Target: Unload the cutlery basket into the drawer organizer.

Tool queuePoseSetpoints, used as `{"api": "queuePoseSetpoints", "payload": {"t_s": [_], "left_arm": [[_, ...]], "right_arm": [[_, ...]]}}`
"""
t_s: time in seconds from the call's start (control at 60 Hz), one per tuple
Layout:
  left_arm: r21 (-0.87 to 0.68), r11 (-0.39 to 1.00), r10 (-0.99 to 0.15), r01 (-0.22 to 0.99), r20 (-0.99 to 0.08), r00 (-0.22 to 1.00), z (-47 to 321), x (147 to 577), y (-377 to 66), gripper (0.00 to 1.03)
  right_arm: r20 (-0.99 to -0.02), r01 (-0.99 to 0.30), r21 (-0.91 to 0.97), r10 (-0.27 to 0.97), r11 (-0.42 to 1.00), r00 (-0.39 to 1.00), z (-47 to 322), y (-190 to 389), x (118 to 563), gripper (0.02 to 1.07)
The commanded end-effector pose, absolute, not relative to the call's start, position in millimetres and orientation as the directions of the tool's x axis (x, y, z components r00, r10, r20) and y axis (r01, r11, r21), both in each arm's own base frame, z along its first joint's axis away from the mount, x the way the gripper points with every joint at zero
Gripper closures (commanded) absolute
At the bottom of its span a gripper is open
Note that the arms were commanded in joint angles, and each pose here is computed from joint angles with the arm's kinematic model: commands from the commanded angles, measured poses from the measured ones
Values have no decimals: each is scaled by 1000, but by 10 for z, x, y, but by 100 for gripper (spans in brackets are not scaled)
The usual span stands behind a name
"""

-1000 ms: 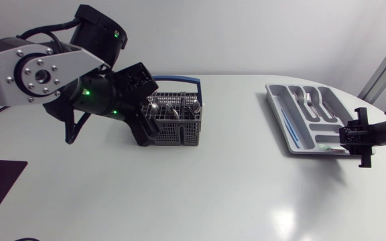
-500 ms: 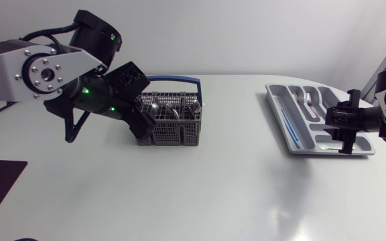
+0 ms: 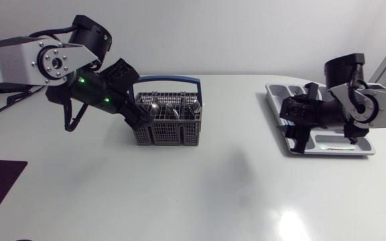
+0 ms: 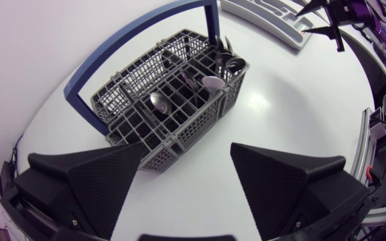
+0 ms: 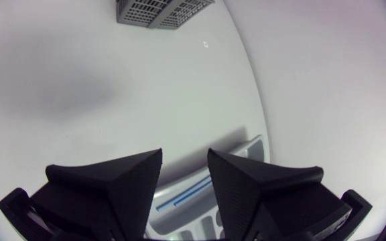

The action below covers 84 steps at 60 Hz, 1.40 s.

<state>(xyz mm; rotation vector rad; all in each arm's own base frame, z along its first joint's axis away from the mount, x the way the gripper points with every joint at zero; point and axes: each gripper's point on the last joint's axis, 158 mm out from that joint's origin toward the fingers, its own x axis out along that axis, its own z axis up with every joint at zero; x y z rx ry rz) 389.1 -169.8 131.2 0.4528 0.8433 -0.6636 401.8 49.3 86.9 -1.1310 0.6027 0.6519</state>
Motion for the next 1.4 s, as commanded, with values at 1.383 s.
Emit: {"api": "queuePoseSetpoints", "payload": {"t_s": [1.383], "left_arm": [[-293, 797, -515, 528, -787, 340, 1149, 4416, -1752, 49]], "right_arm": [[-726, -809, -364, 402, 462, 557, 1152, 2615, 3475, 54]]}}
